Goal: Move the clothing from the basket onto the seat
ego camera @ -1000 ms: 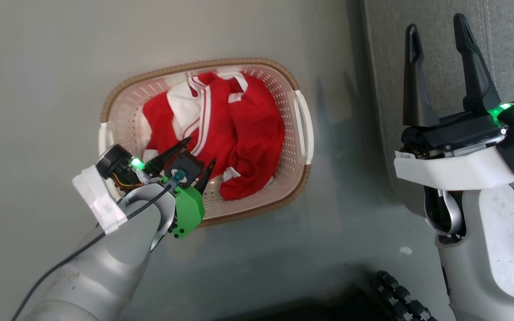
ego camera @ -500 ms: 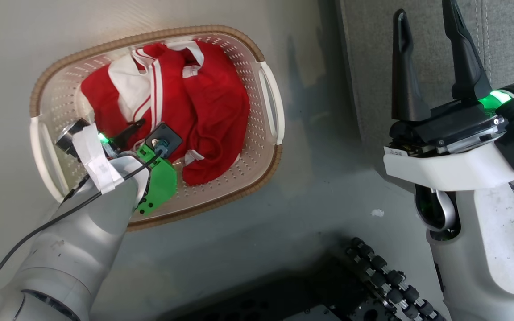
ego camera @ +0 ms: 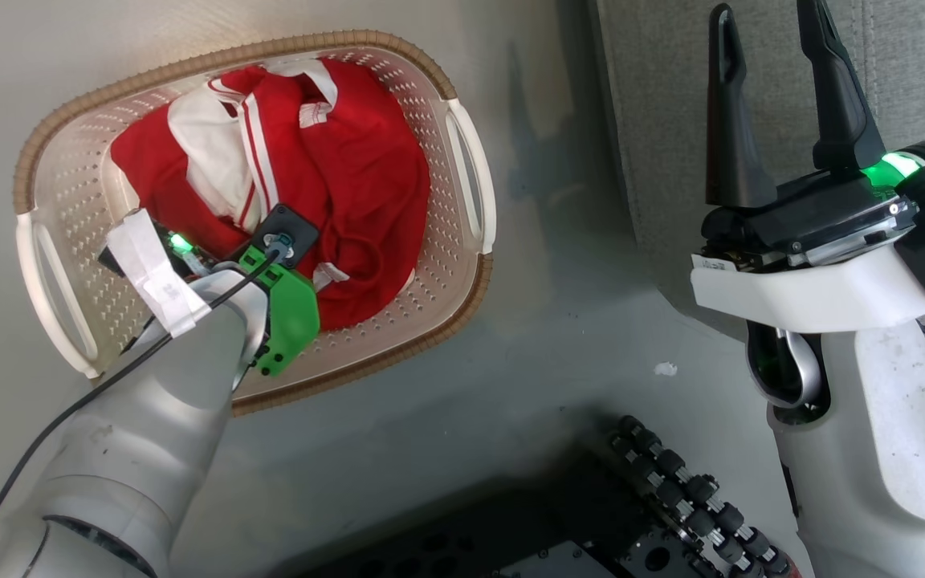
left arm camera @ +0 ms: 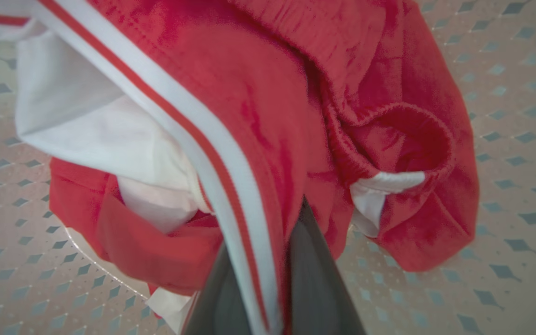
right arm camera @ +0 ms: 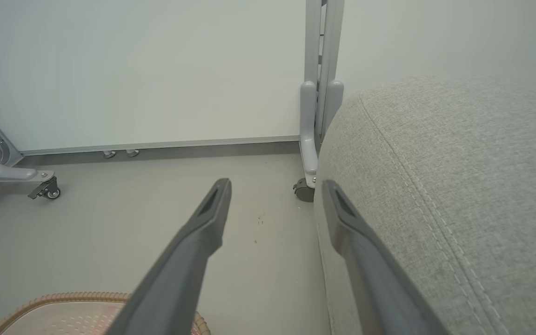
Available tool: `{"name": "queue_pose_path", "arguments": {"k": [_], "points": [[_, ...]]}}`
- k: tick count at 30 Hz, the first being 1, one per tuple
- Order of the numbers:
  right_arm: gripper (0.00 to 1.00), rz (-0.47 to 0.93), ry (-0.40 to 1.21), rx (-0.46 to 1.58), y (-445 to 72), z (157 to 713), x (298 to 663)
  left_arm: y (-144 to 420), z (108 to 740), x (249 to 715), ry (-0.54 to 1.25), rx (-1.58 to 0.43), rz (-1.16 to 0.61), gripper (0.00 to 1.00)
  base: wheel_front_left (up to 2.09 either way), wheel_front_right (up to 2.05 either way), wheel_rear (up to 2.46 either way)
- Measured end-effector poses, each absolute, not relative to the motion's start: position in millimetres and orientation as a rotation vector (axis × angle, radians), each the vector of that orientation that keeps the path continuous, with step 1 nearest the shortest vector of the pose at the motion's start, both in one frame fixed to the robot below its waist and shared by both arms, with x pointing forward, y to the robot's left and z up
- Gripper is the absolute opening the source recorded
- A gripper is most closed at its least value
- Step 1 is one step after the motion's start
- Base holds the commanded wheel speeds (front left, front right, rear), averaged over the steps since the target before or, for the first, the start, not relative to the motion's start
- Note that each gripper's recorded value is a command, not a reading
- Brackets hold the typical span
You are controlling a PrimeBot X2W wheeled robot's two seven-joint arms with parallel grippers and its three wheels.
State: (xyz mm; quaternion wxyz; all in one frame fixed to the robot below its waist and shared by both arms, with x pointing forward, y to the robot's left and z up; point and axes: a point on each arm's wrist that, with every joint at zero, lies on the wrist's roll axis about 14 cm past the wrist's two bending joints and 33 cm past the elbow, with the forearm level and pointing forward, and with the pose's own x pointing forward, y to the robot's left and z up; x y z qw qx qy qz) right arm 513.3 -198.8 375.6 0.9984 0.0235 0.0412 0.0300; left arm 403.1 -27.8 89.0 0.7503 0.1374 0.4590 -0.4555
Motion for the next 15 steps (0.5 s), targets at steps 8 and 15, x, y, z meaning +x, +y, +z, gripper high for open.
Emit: {"name": "queue_pose_path", "arguments": {"k": [8, 15], "points": [[1.00, 0.053, 0.029, 0.023, -200.7, 405.7, 509.3, -37.0, 130.2, 407.5, 0.928, 0.179, -0.932, 0.00, 0.00, 0.00, 0.00], [1.00, 0.036, 0.001, 0.020, -202.4, 433.2, 490.6, -32.9, 176.8, 411.0, 0.876, 0.050, -0.813, 0.00, 0.00, 0.00, 0.00]]}}
